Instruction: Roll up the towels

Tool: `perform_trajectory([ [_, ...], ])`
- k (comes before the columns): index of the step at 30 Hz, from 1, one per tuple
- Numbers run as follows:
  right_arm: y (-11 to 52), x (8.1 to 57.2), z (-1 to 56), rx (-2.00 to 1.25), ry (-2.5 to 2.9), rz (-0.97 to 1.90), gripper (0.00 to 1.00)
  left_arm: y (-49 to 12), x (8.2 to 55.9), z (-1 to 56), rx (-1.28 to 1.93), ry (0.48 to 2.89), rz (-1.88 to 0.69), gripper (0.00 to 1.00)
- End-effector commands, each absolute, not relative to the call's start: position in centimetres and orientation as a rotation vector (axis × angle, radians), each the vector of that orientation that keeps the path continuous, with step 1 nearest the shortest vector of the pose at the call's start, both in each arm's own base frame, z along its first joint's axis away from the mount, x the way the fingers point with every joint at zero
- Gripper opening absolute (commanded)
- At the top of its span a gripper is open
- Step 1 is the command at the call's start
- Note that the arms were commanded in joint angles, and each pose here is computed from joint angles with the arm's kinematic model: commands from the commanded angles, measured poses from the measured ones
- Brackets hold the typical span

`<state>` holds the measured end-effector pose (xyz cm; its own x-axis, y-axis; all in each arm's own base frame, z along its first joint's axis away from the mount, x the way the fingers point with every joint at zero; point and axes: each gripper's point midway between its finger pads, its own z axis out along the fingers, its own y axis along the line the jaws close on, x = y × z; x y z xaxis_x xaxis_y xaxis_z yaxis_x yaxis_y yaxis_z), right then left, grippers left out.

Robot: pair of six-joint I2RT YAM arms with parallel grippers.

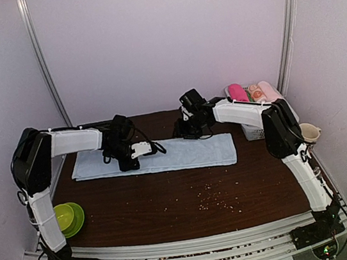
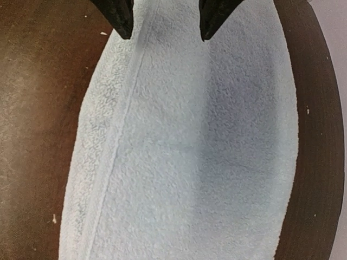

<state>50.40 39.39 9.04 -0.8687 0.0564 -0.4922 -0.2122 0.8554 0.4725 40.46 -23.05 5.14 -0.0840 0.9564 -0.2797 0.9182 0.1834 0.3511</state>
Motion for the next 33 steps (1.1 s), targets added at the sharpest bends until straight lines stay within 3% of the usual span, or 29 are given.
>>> perform_trajectory([
  [1,39.6,51.1,10.0,-0.046,2.485,0.823,0.52,-23.0,43.2,4.6,1.737,1.952,0.290,0.42],
  [33,38.7,51.6,7.9,0.005,2.509,0.844,0.48,-24.3,40.1,3.9,1.901,1.870,0.198,0.34],
])
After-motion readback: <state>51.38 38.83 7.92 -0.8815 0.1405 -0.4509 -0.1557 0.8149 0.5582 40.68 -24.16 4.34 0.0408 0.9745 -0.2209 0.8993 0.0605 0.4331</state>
